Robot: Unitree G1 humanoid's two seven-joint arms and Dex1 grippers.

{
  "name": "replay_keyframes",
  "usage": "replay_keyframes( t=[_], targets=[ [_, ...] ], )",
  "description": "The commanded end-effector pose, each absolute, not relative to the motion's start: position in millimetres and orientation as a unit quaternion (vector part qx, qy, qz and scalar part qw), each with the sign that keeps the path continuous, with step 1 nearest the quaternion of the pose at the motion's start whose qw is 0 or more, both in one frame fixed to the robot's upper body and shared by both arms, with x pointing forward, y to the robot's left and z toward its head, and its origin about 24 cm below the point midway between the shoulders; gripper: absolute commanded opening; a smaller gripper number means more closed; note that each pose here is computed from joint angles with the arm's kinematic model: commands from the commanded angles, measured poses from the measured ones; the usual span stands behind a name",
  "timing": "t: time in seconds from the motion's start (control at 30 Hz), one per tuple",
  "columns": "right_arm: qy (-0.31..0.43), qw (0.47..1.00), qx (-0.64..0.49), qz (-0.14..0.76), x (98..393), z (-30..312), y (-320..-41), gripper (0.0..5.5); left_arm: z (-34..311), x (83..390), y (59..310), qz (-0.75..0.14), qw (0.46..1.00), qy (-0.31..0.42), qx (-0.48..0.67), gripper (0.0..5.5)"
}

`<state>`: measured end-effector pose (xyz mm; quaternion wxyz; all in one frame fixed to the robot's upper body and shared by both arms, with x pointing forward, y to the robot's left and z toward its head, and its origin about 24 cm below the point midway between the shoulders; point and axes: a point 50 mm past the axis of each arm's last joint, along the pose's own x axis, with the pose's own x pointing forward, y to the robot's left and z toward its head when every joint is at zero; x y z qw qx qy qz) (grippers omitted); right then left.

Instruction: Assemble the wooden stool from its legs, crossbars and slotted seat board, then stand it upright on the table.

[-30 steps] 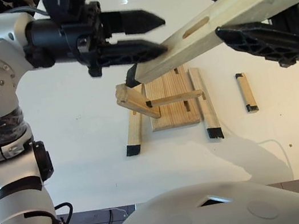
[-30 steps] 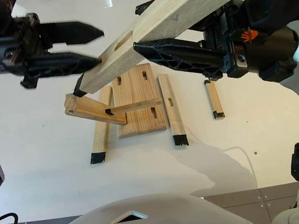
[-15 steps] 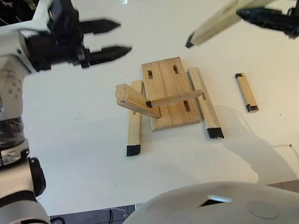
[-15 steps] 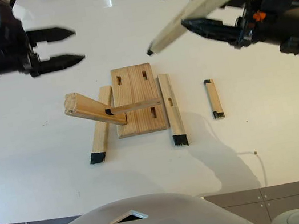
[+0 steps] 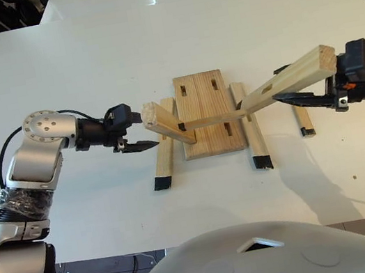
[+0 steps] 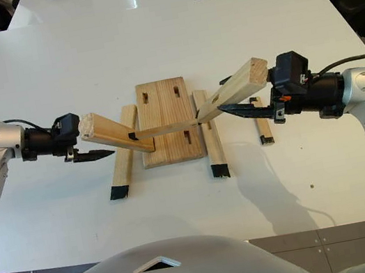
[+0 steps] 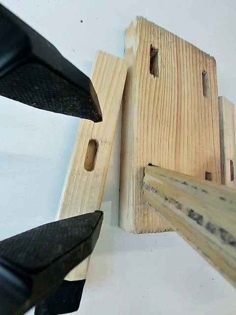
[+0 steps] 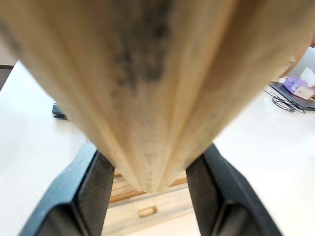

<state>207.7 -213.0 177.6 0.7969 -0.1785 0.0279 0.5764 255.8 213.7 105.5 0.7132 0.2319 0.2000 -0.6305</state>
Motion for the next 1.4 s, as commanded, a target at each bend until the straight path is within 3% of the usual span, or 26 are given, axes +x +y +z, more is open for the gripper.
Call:
replay_keyframes(
  t=[0.03, 0.43, 0.7, 1.4],
  targets=[
    [0.027, 0.788, -0.178, 0.589, 201, 173, -206, 2.04, 104, 254, 214, -0.637, 0.7, 0.206, 0.248, 3.35],
    [0.043, 0.785, -0.148, 0.599, 186, 153, -200, 2.04, 111, 262, 219, -0.643, 0.689, 0.211, 0.261, 3.35],
    [0.108, 0.774, -0.168, 0.601, 178, 129, -214, 2.04, 115, 266, 219, -0.645, 0.685, 0.207, 0.268, 3.35],
    [0.179, 0.727, -0.132, 0.649, 171, 137, -228, 2.04, 106, 256, 210, -0.647, 0.688, 0.201, 0.261, 3.35]
  ],
)
